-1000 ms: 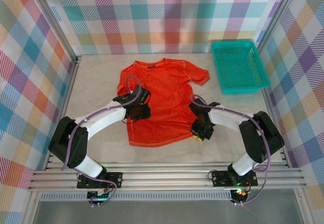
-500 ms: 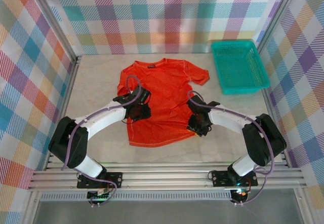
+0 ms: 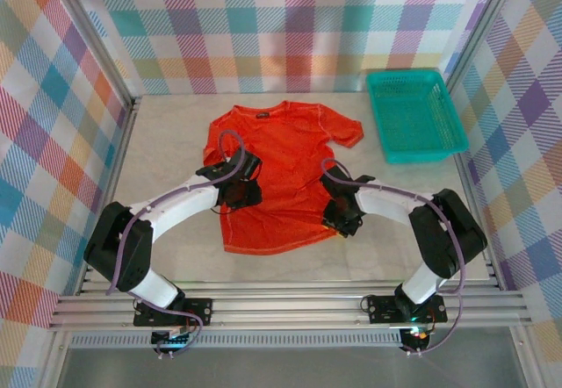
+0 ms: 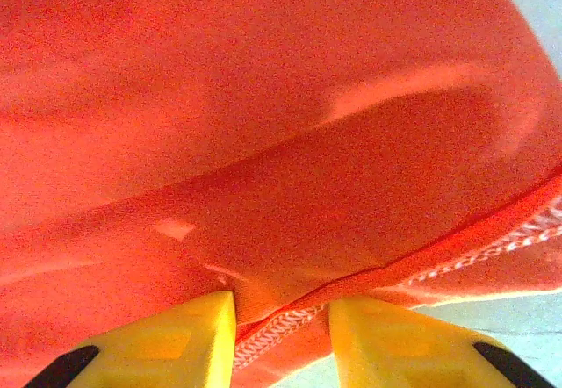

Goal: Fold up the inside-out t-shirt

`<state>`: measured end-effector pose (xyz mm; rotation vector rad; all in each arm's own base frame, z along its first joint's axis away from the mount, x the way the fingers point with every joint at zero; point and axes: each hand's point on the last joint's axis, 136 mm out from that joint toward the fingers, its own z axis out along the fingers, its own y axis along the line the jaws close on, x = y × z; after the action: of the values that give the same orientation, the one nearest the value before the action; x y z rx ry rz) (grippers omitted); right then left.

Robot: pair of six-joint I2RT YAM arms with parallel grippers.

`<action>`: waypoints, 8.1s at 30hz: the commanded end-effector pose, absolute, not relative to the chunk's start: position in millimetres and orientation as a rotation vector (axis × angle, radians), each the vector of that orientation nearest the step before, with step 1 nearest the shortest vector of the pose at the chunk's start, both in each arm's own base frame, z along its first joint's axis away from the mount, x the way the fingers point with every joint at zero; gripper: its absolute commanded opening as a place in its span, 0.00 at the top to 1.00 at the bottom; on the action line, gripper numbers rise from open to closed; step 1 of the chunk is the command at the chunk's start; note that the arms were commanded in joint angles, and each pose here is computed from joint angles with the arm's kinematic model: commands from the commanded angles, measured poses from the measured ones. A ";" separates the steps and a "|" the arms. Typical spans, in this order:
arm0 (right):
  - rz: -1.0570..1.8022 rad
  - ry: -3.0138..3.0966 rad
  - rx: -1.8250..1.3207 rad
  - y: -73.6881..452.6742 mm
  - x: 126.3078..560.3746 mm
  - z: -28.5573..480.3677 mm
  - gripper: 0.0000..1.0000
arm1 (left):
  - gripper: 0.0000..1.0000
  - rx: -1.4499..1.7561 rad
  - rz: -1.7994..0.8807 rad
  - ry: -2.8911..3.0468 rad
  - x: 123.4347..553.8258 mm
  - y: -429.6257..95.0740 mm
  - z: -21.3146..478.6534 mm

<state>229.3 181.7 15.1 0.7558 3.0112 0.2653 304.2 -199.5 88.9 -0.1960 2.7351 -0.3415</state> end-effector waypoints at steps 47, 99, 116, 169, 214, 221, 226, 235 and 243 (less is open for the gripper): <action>0.590 2.925 0.622 207.5 279.1 102.8 1.00 | 0.59 1.156 -0.393 2.184 229.3 -359.6 66.9; 0.713 2.839 0.456 177.2 355.4 151.9 1.00 | 0.49 0.805 -0.324 2.269 310.5 -366.2 74.6; 0.727 2.810 0.517 154.3 350.7 153.9 1.00 | 0.76 0.802 0.219 2.240 347.0 -289.8 68.2; 1.004 2.563 0.239 270.8 302.8 108.3 0.74 | 1.00 0.363 -0.741 2.591 323.6 -335.0 234.4; 0.862 2.654 0.514 384.2 440.3 8.5 0.93 | 1.00 0.011 -1.039 2.169 297.4 -297.7 393.6; 1.055 2.608 0.215 363.5 411.9 104.7 1.00 | 1.00 -0.105 -0.809 2.243 352.7 -244.9 340.2; 1.055 2.565 -0.045 322.2 361.6 189.0 1.00 | 1.00 -0.214 -0.658 2.292 405.9 -202.9 299.4; 1.223 2.288 -0.175 254.9 289.2 344.4 1.00 | 1.00 -0.271 -0.543 2.438 458.9 -177.6 225.2; 1.341 2.147 -0.263 241.3 252.3 417.1 1.00 | 1.00 -0.307 -0.468 2.505 470.3 -163.0 194.3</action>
<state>268.8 239.1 419.2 -0.2060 2.1011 1.2903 459.9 -169.1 178.2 -0.3206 2.5425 -0.4778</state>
